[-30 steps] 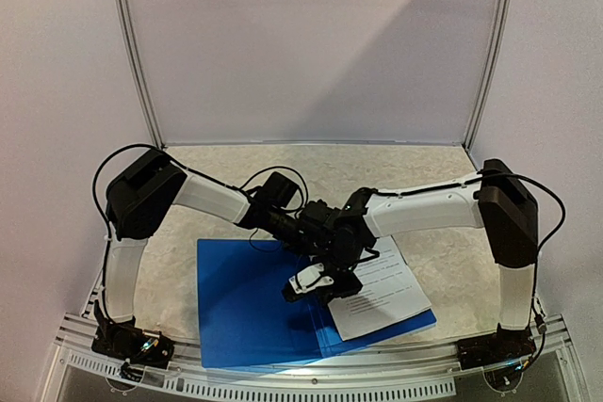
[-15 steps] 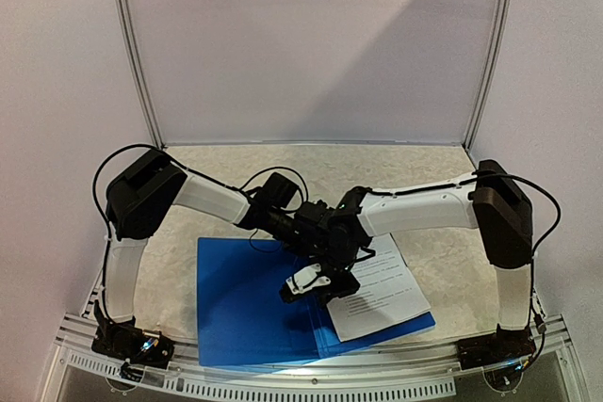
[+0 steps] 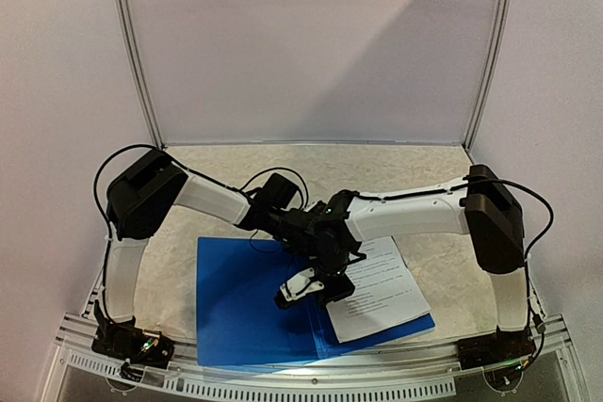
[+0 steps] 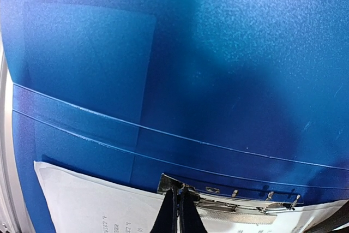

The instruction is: Put the files into the folder

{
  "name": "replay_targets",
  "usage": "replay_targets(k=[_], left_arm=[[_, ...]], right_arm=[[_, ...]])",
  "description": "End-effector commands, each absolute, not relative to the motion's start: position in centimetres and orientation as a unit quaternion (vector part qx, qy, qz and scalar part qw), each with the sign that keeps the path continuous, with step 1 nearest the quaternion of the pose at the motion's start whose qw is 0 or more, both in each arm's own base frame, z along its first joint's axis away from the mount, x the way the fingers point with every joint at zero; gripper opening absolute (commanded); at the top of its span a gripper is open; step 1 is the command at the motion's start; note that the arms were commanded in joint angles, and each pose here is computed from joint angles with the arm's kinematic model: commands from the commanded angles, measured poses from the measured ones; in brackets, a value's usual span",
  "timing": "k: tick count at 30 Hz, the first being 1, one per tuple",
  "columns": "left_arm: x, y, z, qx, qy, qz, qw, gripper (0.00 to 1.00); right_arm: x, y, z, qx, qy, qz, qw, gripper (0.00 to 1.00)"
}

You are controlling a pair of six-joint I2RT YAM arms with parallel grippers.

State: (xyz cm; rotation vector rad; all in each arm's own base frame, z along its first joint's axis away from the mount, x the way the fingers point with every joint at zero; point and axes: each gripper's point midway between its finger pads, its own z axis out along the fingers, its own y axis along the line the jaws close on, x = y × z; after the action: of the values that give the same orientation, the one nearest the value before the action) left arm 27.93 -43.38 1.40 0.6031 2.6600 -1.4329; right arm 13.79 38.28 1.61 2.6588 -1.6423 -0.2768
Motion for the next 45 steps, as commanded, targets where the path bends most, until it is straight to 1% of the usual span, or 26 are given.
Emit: replay_targets(k=[1, 6, 8, 13, 15, 18, 21, 24, 32, 40, 45], left_arm=[[26.9, -42.2, -2.3, 0.179, 0.886, -0.427, 0.008, 0.23], [26.9, -42.2, -2.3, 0.179, 0.886, -0.427, 0.007, 0.23], [26.9, -42.2, -2.4, 0.179, 0.886, -0.427, 0.007, 0.23], [26.9, -42.3, -2.6, 0.178, 0.887, -0.427, 0.005, 0.23], [26.9, -42.3, -2.6, 0.178, 0.886, -0.427, 0.006, 0.23], [26.8, -42.3, -2.8, 0.177, 0.887, -0.426, 0.003, 0.23], [26.8, -42.3, -2.7, 0.178, 0.887, -0.426, 0.004, 0.23], [26.7, -42.3, -2.6, 0.179, 0.887, -0.426, 0.003, 0.23], [26.8, -42.3, -2.6, 0.179, 0.886, -0.427, 0.005, 0.22], [26.7, -42.3, -2.6, 0.180, 0.886, -0.427, 0.004, 0.22], [26.6, -42.2, -2.8, 0.179, 0.887, -0.426, 0.002, 0.22]], right_arm=[[8.8, 36.0, -2.7, 0.841, -0.512, -0.129, 0.118, 0.00], [9.0, 37.5, -0.6, 0.838, -0.517, -0.149, 0.089, 0.00], [9.0, 37.2, -0.5, 0.843, -0.511, -0.140, 0.091, 0.00], [8.7, 34.7, -3.7, 0.849, -0.497, -0.100, 0.147, 0.00], [9.1, 34.7, -5.0, 0.851, -0.498, -0.088, 0.140, 0.00], [10.7, 35.7, -6.9, 0.848, -0.518, -0.034, 0.106, 0.00], [11.5, 35.4, -8.0, 0.856, -0.509, 0.033, 0.079, 0.02], [12.0, 35.7, -6.6, 0.857, -0.509, 0.055, 0.048, 0.06], [12.7, 37.6, -1.4, 0.846, -0.532, 0.044, -0.011, 0.14], [14.2, 38.4, 0.6, 0.842, -0.533, 0.071, -0.049, 0.18], [15.0, 38.7, 2.1, 0.839, -0.533, 0.084, -0.072, 0.19]])
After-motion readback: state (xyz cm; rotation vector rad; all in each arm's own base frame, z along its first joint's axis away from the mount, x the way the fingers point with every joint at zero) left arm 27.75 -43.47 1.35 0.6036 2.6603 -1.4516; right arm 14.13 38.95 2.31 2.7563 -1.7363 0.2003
